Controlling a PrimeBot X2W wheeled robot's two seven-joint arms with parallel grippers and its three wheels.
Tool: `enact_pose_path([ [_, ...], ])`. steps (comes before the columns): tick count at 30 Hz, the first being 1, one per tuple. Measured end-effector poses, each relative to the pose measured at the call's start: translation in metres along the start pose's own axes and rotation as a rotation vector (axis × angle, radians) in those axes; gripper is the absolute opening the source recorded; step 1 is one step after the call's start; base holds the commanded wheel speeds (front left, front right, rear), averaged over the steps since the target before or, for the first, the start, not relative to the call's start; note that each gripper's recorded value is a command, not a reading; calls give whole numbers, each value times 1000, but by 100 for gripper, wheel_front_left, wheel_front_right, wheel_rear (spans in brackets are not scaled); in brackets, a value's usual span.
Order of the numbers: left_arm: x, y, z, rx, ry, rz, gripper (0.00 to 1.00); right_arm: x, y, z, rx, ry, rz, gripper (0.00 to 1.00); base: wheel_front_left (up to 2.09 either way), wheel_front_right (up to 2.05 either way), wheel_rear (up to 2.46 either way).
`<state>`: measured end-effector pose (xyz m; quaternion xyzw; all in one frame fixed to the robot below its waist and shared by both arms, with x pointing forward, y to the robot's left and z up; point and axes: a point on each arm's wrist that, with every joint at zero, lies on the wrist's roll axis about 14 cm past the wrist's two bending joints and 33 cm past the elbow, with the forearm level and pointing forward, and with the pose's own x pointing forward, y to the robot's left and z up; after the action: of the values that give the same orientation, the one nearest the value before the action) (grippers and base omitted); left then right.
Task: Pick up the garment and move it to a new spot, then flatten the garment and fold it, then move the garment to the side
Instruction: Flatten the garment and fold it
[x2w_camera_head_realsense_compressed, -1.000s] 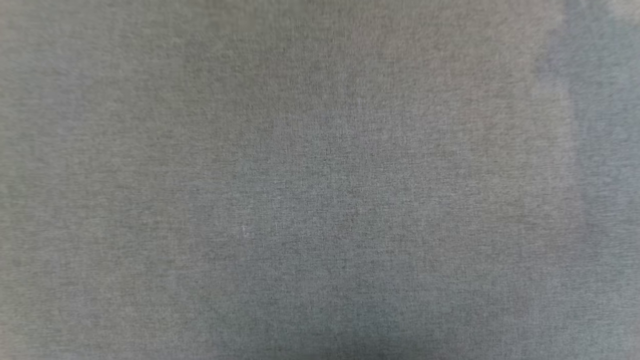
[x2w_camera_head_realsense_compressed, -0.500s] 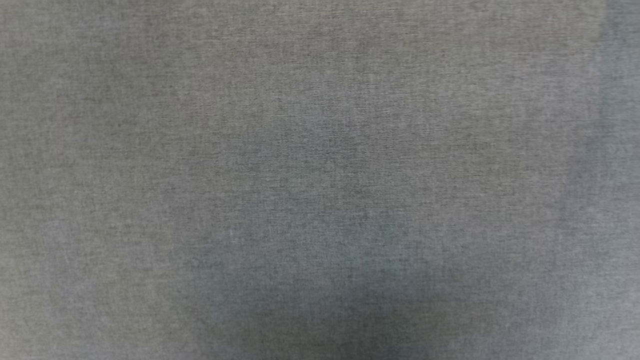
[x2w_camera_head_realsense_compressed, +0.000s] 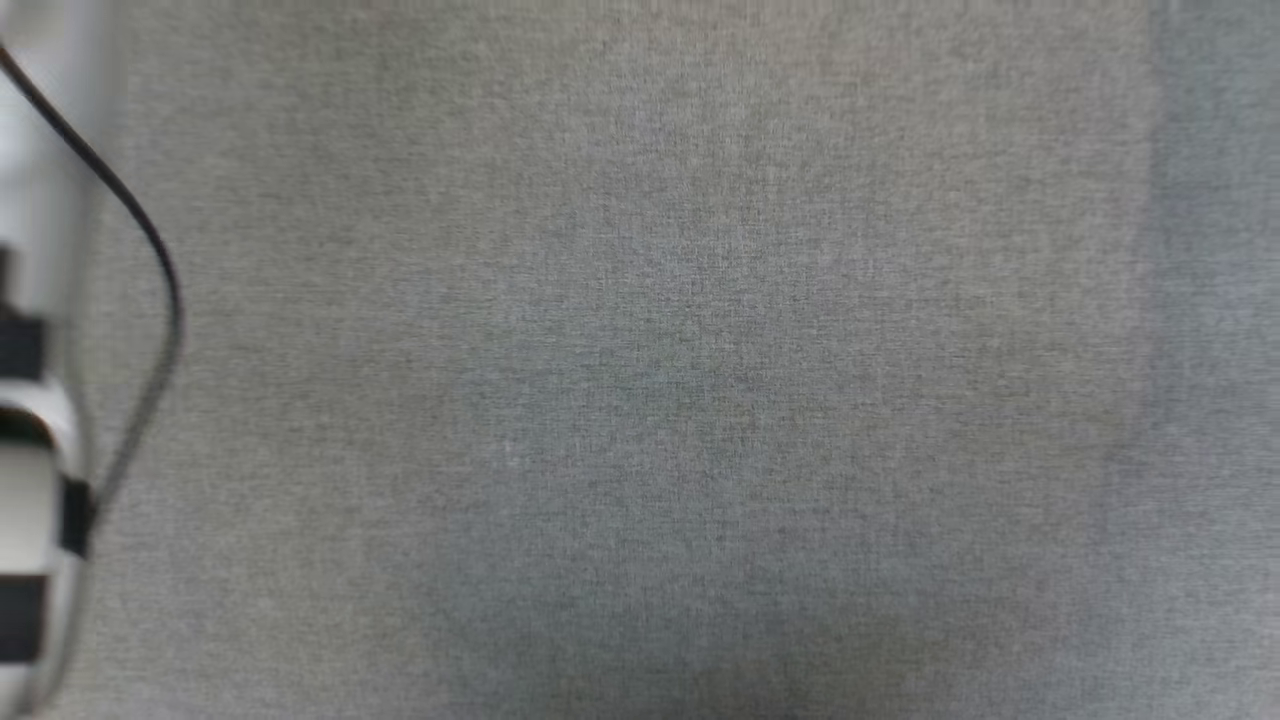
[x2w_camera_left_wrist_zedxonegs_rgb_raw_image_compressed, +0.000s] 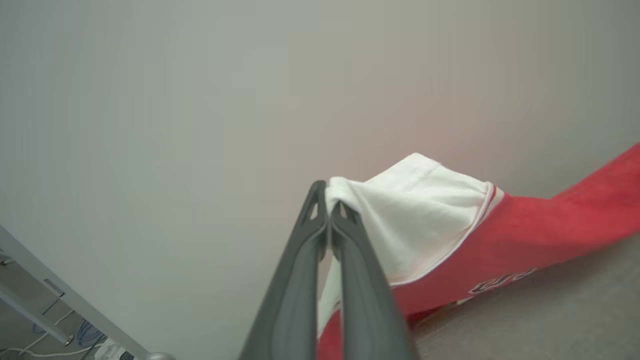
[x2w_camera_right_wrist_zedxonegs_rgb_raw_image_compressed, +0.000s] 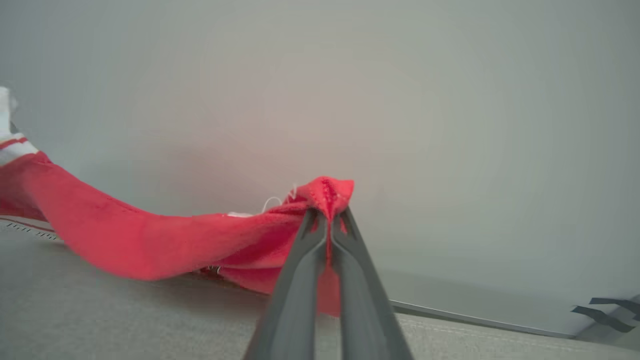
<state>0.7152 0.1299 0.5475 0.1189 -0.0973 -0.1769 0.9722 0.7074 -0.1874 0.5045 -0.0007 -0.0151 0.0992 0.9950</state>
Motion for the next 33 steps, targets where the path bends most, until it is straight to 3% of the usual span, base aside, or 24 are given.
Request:
enact_pose_path([
  [6, -64, -33, -32, -82, 101, -13, 0, -47, 20, -29, 54, 76, 41, 0, 0, 0, 0],
  [15, -169, -43, -55, -192, 241, 89, 0, -117, 40, -46, 136, 196, 82, 0, 0, 0, 0],
  [22, -240, -55, -57, -213, 318, 77, 0, -170, 50, -63, 213, 326, 90, 0, 0, 0, 0],
  [33, -309, -70, -39, -198, 385, 24, 0, -233, 57, -65, 312, 420, 98, 0, 0, 0, 0],
])
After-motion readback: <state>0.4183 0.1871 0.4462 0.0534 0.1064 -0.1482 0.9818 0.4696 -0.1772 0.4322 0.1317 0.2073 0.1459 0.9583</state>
